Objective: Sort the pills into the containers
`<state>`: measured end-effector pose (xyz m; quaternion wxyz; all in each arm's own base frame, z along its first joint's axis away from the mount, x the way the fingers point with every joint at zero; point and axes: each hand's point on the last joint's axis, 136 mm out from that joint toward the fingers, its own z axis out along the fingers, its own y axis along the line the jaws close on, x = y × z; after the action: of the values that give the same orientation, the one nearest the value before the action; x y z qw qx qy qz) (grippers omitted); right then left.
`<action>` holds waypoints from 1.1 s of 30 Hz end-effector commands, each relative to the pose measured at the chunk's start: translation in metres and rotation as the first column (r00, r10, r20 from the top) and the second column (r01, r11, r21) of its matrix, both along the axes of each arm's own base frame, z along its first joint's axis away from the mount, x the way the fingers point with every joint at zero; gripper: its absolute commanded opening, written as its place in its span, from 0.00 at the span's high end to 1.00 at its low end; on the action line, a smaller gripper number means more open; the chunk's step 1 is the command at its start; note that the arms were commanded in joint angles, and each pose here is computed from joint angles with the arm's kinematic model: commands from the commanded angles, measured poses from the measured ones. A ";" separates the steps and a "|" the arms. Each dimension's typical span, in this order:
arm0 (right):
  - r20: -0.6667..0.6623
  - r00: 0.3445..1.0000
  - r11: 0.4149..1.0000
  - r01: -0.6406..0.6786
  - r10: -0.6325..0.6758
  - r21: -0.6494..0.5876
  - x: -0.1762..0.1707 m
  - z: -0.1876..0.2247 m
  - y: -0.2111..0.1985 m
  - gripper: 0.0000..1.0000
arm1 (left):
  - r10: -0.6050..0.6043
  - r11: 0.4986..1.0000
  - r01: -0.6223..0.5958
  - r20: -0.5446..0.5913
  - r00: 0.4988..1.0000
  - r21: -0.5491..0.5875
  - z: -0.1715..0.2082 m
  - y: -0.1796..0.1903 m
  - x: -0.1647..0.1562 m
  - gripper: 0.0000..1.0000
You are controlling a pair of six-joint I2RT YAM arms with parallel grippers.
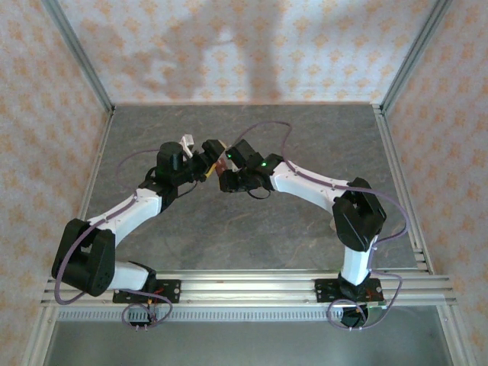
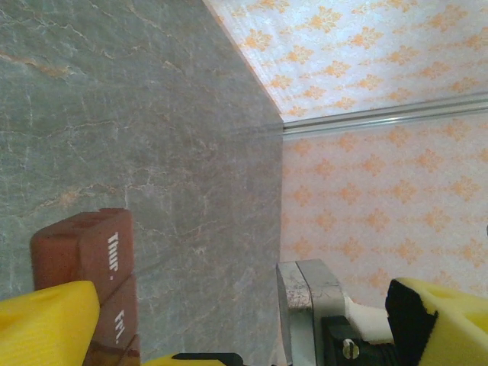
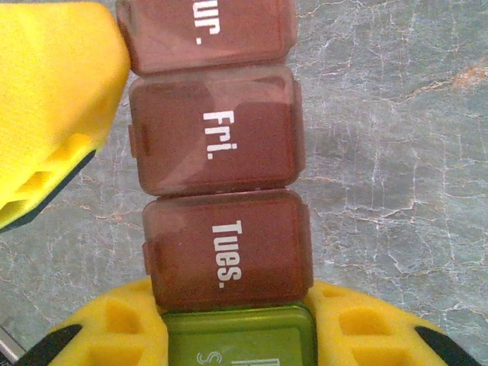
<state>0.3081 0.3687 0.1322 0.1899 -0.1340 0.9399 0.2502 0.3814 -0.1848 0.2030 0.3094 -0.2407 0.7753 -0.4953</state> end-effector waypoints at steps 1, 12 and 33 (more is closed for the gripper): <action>0.016 1.000 1.000 0.003 -0.003 0.008 0.002 -0.002 0.006 1.00 | 0.002 0.999 0.002 0.081 0.997 -0.040 0.034 -0.004 0.003 0.05; 0.021 1.000 1.000 0.023 -0.023 0.002 0.002 -0.002 0.001 1.00 | 0.087 0.994 -0.091 0.054 0.995 0.068 0.025 0.017 -0.001 0.06; 0.016 1.000 0.999 0.010 -0.011 0.038 0.000 0.006 0.007 1.00 | 0.085 0.994 -0.086 0.012 0.996 0.063 0.011 0.009 0.011 0.05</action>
<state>0.3103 0.3715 0.1322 0.1938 -0.1288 0.9380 0.2570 0.3834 -0.1685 0.1917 0.3229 -0.2729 0.7912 -0.4419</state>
